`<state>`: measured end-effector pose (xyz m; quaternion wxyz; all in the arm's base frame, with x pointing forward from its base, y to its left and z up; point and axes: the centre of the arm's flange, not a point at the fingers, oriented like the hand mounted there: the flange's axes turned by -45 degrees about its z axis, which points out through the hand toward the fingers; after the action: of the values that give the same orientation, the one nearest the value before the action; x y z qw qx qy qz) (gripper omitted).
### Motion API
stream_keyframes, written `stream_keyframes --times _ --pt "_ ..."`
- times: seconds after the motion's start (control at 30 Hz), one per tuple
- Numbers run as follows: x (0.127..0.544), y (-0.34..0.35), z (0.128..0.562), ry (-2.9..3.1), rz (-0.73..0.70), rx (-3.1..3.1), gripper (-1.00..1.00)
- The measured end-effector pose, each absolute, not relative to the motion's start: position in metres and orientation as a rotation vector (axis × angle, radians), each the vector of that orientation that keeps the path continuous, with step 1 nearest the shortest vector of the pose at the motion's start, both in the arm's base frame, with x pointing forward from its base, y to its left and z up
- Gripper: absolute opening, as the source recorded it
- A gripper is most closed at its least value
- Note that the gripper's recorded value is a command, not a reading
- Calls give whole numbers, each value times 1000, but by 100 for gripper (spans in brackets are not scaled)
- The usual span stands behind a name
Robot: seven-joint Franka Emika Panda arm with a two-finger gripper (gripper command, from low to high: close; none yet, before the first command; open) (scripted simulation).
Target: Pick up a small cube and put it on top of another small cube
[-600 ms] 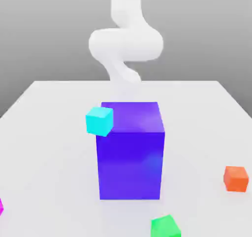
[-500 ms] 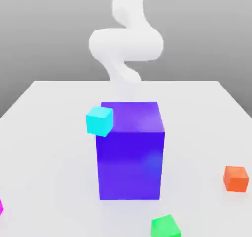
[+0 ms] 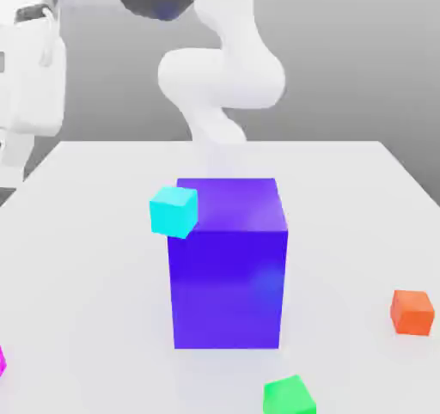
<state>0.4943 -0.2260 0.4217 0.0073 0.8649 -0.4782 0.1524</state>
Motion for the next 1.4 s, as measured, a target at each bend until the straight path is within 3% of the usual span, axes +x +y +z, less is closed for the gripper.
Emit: stream_keyframes --times 0.4,0.53,0.57,0.77,0.93,1.17,1.4 --pt "442 -340 208 -2211 34 2230 0" --pt "435 -347 145 -2257 2 2185 0" --pt "435 -347 134 -2259 1 2184 -100" --pt "435 -347 128 -2260 3 2183 -100" --pt "436 -344 183 -2254 2 2190 -100" --pt "504 -175 214 -1726 -6 2649 -100" --pt "510 0 223 -1085 0 2960 -100"
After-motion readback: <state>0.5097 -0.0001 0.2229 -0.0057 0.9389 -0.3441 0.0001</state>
